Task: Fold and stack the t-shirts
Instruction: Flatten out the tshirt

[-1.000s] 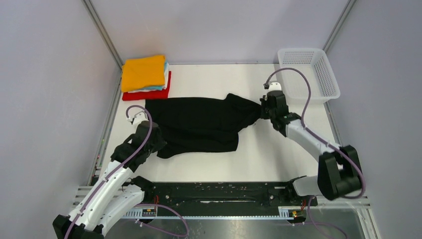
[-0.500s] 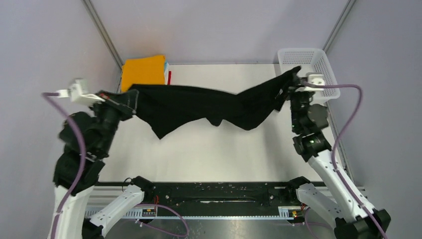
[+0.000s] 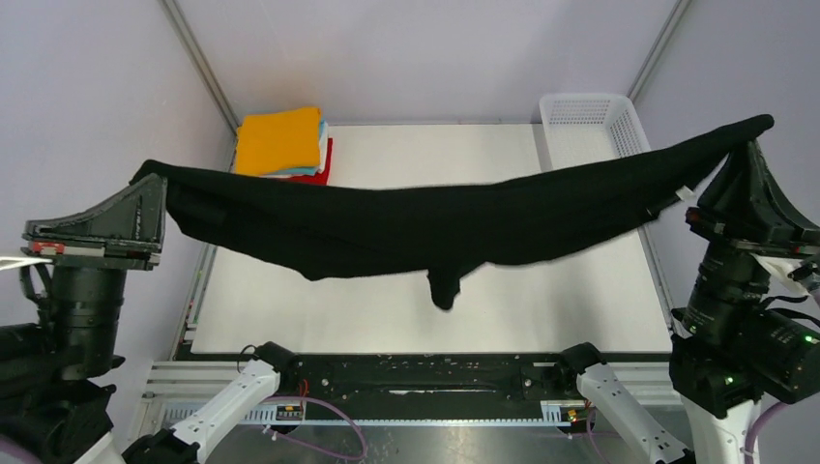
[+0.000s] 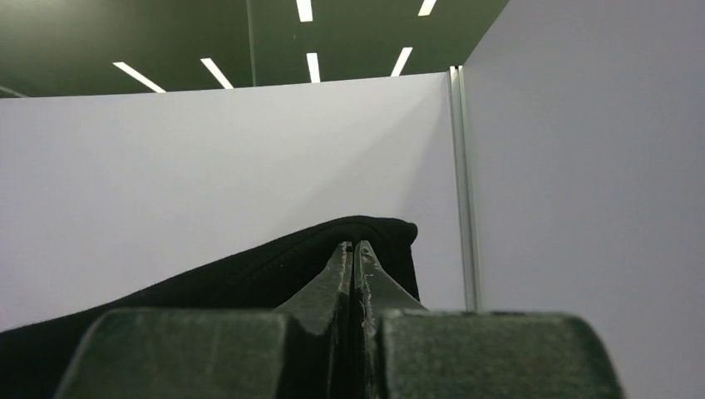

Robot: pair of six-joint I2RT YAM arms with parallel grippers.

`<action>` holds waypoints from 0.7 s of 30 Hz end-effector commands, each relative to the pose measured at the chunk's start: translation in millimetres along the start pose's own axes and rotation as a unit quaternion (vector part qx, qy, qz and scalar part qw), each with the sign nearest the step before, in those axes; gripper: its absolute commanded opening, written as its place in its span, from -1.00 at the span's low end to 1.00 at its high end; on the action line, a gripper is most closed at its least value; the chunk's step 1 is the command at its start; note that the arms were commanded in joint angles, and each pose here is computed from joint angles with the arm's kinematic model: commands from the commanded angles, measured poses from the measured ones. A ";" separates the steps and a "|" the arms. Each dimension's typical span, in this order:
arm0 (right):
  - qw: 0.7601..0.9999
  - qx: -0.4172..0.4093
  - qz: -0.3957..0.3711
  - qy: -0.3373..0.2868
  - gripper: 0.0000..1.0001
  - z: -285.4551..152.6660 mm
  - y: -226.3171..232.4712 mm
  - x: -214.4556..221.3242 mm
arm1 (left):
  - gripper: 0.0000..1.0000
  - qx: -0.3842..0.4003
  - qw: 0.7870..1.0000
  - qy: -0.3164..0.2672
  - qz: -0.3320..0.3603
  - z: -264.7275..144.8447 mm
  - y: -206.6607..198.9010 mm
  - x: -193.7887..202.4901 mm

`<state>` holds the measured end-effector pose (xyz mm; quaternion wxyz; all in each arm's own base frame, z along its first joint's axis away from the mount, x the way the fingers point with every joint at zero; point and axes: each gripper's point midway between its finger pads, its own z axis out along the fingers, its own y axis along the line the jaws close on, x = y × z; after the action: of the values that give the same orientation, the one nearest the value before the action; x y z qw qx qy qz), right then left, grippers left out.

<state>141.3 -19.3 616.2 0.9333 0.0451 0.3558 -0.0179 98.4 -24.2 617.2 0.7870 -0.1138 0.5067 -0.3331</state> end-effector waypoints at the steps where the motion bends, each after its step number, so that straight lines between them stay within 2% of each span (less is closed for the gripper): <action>1: 0.996 -0.009 -0.040 0.082 -1.00 -2.0 5.2 41.7 | -1.00 -0.069 0.997 -0.002 0.018 5.5 36.4 22.5; 4: 0.982 0.013 -0.075 0.170 -1.00 -5.6 5.0 102.1 | -1.00 -0.155 0.987 0.037 0.032 16.6 83.4 73.9; 6: 0.967 0.026 -0.102 0.231 -1.00 -14.2 7.6 155.6 | -1.00 -0.229 0.969 0.081 0.053 22.2 124.6 123.0; 10: 0.930 0.057 -0.134 0.338 -1.00 -51.4 13.2 277.6 | -0.87 -0.378 0.900 0.189 0.110 11.4 216.6 240.6; 13: 0.889 0.049 -0.125 0.438 -1.00 -99.6 24.5 383.0 | -0.87 -0.430 0.852 0.268 0.132 -0.7 274.9 324.0; 14: 0.876 0.044 -0.118 0.465 -1.00 -115.9 28.3 410.8 | -0.81 -0.437 0.839 0.297 0.131 -4.5 292.3 348.9; 15: 0.864 0.038 -0.115 0.489 -0.94 -133.6 32.0 437.1 | -0.66 -0.446 0.824 0.323 0.130 -9.4 308.6 369.5; 16: 0.855 0.037 -0.115 0.504 -0.60 -143.4 34.6 455.7 | -0.44 -0.462 0.809 0.339 0.132 -11.8 324.3 381.0; 17: 0.844 0.036 -0.117 0.523 -0.12 -154.2 36.3 472.4 | -0.29 -0.478 0.795 0.351 0.133 -13.5 337.4 387.0; 18: 0.835 0.033 -0.119 0.536 0.22 -157.0 39.1 482.2 | 0.00 -0.494 0.779 0.363 0.133 -14.8 348.7 391.1; 19: 0.827 0.035 -0.121 0.549 0.64 -157.1 40.6 489.1 | 0.48 -0.510 0.764 0.373 0.132 -16.4 358.2 393.2; 20: 0.816 0.040 -0.120 0.564 0.90 -159.3 41.2 493.1 | 0.91 -0.520 0.756 0.377 0.130 -14.1 363.6 392.4; 21: 0.812 0.044 -0.111 0.571 0.98 -157.4 44.3 493.3 | 0.97 -0.525 0.750 0.381 0.130 -12.0 366.1 391.7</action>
<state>375.8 27.3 117.0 0.4855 -0.0279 0.8597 -0.1563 304.6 -4.3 103.1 0.3400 -0.2662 0.8960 0.1035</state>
